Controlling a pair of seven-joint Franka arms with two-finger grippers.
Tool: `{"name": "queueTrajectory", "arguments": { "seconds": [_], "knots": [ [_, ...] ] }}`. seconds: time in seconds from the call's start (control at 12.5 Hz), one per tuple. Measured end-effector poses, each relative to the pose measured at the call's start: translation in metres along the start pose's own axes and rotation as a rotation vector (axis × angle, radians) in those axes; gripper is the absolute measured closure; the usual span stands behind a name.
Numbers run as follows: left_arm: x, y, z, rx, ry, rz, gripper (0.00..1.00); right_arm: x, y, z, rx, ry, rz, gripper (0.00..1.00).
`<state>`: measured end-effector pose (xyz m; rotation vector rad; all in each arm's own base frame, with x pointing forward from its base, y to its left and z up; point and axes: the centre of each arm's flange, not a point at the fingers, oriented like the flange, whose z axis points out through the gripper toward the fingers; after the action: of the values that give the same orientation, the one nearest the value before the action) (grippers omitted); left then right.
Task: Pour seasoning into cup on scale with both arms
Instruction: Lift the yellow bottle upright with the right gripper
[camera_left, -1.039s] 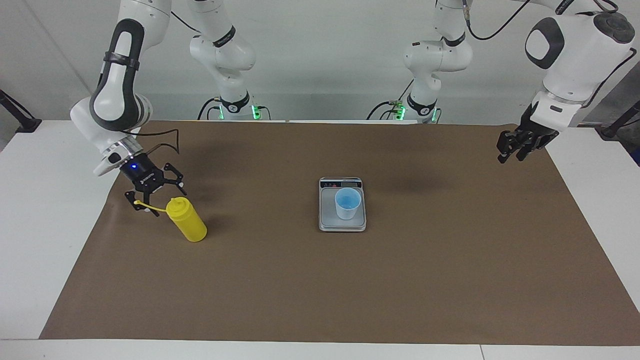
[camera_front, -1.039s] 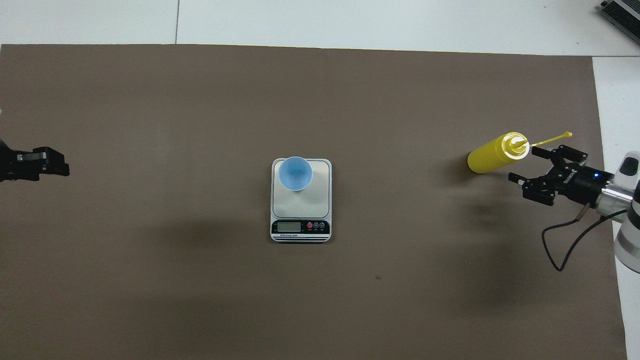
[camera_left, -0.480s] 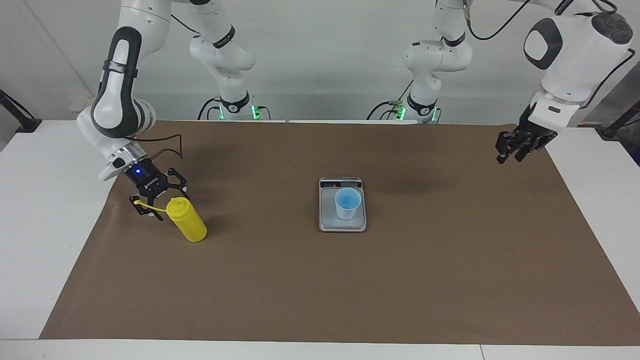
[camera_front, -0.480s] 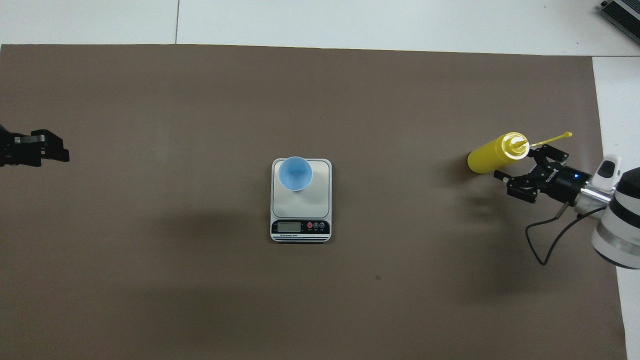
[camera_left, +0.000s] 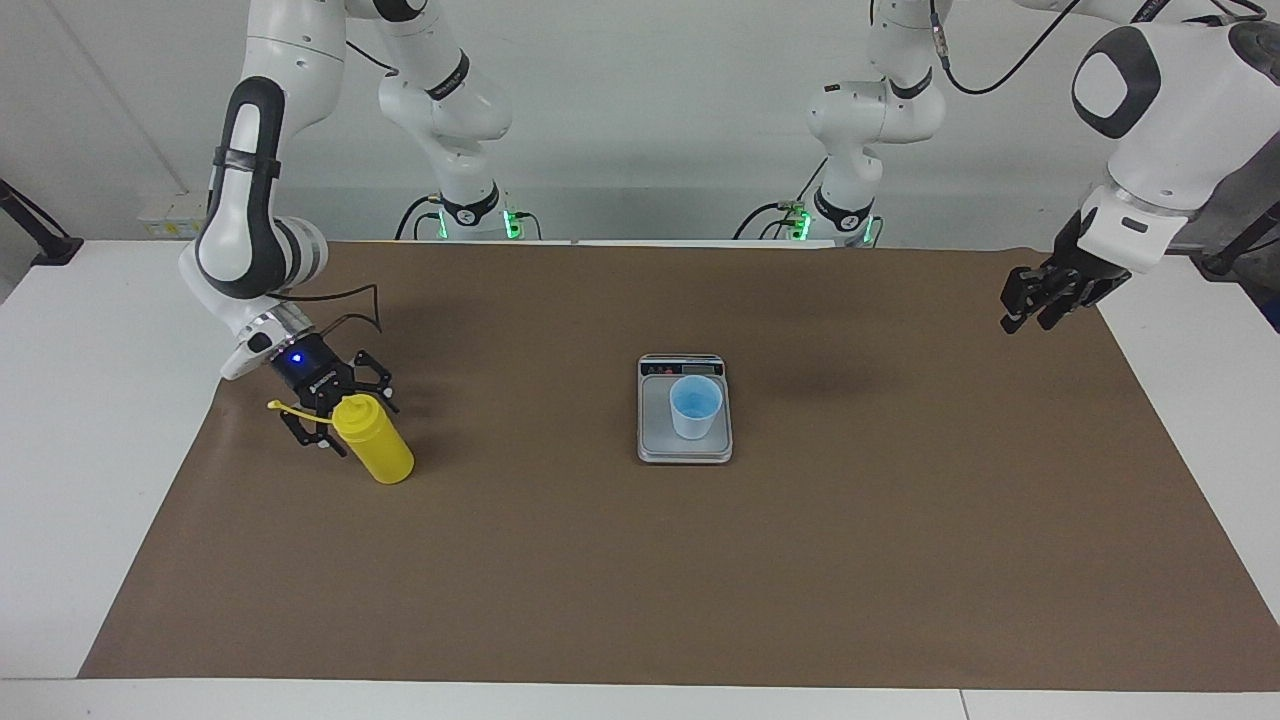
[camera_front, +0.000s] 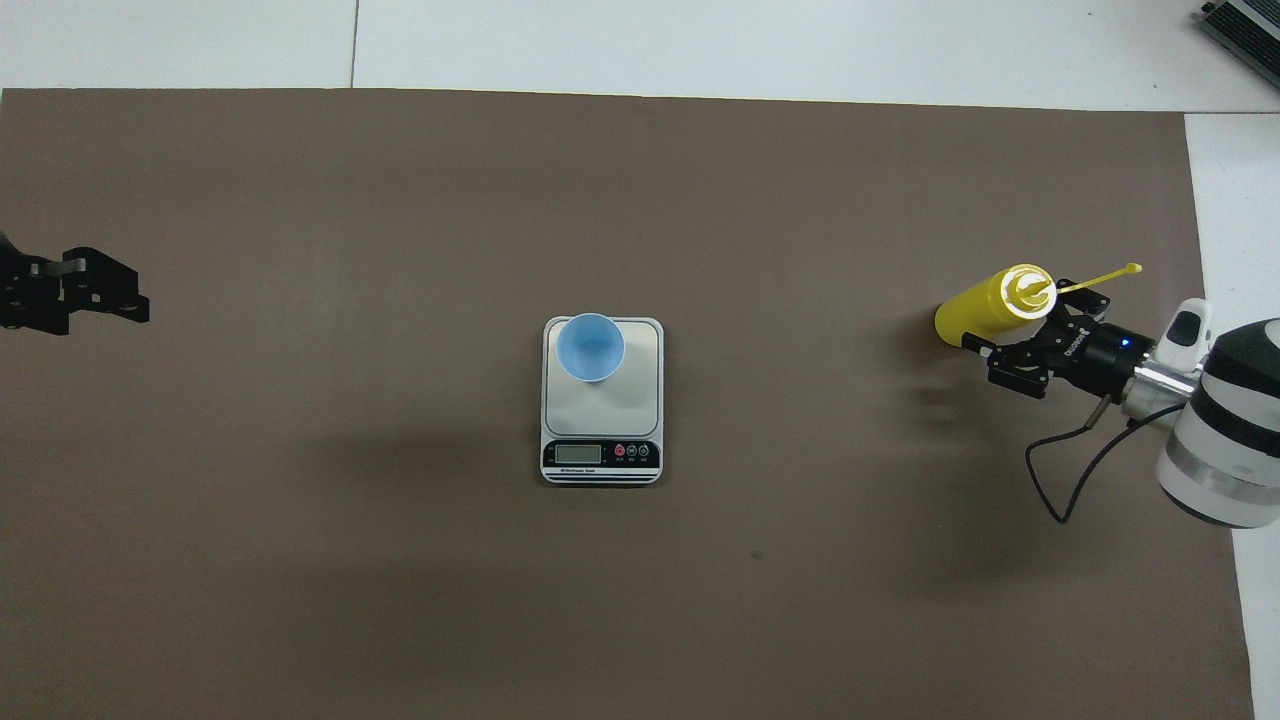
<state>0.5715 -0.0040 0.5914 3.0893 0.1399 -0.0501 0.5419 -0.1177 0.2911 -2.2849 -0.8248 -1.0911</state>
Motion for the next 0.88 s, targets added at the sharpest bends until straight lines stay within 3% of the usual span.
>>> {"name": "queueTrajectory", "arguments": {
  "seconds": [0.24,0.56,0.64,0.72,0.88],
  "knots": [
    [-0.001,-0.001,-0.005,0.003,0.006,0.000,0.00,-0.010,0.002,0.006,-0.008,0.019,-0.004,0.00],
    [-0.006,0.005,-0.014,0.078,0.026,0.028,0.00,-0.004,0.005,0.005,-0.014,0.027,-0.015,0.00],
    [-0.008,0.009,-0.017,0.089,0.031,0.038,0.00,-0.002,0.006,0.005,-0.015,0.028,-0.017,0.07],
    [-0.010,0.011,-0.020,0.094,0.036,0.042,0.00,-0.002,0.006,0.005,-0.015,0.029,-0.017,0.07],
    [-0.012,0.009,-0.025,0.096,0.044,0.040,0.00,-0.001,0.007,0.005,-0.016,0.030,-0.018,0.30]
  ]
}}
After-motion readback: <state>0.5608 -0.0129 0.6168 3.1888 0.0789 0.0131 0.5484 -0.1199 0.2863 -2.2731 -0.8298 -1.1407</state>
